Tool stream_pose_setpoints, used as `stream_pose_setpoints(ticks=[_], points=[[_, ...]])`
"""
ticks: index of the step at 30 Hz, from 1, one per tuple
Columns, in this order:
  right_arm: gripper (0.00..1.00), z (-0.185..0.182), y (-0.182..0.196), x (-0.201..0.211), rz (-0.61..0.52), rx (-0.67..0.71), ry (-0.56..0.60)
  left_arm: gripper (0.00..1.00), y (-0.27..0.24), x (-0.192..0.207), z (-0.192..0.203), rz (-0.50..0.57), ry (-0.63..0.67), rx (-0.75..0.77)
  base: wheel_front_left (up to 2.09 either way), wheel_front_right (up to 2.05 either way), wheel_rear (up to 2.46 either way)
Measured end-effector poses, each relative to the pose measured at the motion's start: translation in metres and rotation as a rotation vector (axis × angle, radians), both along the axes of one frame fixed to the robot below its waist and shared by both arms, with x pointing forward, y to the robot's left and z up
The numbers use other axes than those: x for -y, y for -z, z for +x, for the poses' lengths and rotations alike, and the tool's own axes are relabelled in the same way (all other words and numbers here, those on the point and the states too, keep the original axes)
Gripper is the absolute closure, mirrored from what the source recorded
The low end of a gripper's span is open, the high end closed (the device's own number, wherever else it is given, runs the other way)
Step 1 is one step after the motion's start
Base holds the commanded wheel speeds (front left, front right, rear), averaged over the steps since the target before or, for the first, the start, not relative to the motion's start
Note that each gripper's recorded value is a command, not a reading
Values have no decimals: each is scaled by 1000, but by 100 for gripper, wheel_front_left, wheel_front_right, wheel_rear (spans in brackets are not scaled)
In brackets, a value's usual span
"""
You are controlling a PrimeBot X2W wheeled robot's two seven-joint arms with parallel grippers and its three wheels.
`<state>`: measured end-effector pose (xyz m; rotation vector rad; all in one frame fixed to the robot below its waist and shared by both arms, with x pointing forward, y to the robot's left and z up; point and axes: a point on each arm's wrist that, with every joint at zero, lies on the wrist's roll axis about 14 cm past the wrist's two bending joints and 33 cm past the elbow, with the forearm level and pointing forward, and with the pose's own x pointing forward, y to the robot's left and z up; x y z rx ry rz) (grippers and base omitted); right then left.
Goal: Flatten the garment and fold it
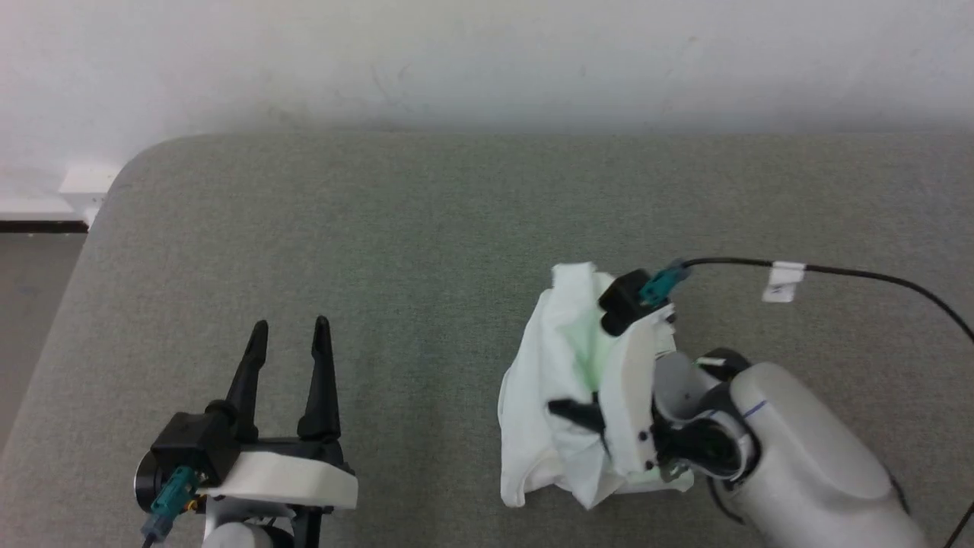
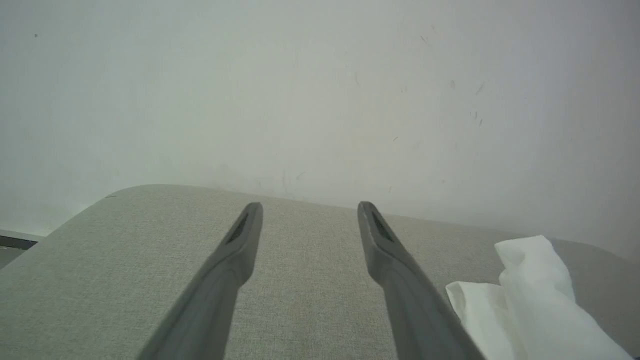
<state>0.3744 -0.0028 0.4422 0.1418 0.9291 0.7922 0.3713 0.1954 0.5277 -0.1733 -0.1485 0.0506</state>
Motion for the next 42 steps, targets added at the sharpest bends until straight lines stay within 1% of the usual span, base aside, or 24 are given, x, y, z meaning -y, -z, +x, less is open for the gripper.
stream_pose_setpoints(ticks=[1,2,3,4,6,9,11,13,16,18,20,22,24,27,33,36,38,42], points=[[100,-4,5,-6,0,-20,-14,0,0,0,0,-1,0,-1,0,0,0],[82,-7,10,-11,-2,-35,-25,0,1,-1,1,-1,-2,-1,0,0,0],[31,-9,15,-15,-3,-36,-30,0,1,-2,1,-1,-5,-3,0,0,0],[0,-6,16,-18,7,-28,-21,0,3,-3,2,-1,-8,-8,0,0,0],[0,-3,17,-23,29,-9,-11,0,6,-5,2,-1,-15,-18,0,0,0],[0,5,7,-36,79,60,-11,0,9,-8,3,-1,-23,-27,0,0,0],[0,8,-1,-39,92,117,-25,0,10,-8,3,-2,-23,-30,0,0,0],[0,15,-13,-37,101,212,-26,0,10,-6,4,-4,-19,-30,0,0,0],[0,23,-28,-27,86,366,-32,0,8,-4,4,-5,-12,-22,0,0,0],[0,31,-45,-17,94,495,-13,0,6,-2,5,-7,-7,-16,0,0,0],[0,42,-65,-2,108,630,34,0,4,-1,6,-7,-4,-9,0,0,0],[0,50,-81,18,129,735,110,0,1,0,7,-2,-2,-2,0,0,0],[0,53,-89,41,134,801,194,0,-2,1,8,2,-2,6,0,0,0],[0,52,-91,78,127,845,327,0,-5,0,8,9,-11,17,0,0,0],[0,40,-81,161,59,824,588,0,-7,-4,6,19,-30,22,0,0,0],[0,33,-70,198,40,757,708,0,-6,-9,5,29,-51,17,0,0,0],[0,28,-57,217,44,669,780,0,-7,-12,5,37,-59,19,0,0,0],[0,18,-22,240,100,404,889,0,-5,-17,5,62,-72,11,0,0,0]])
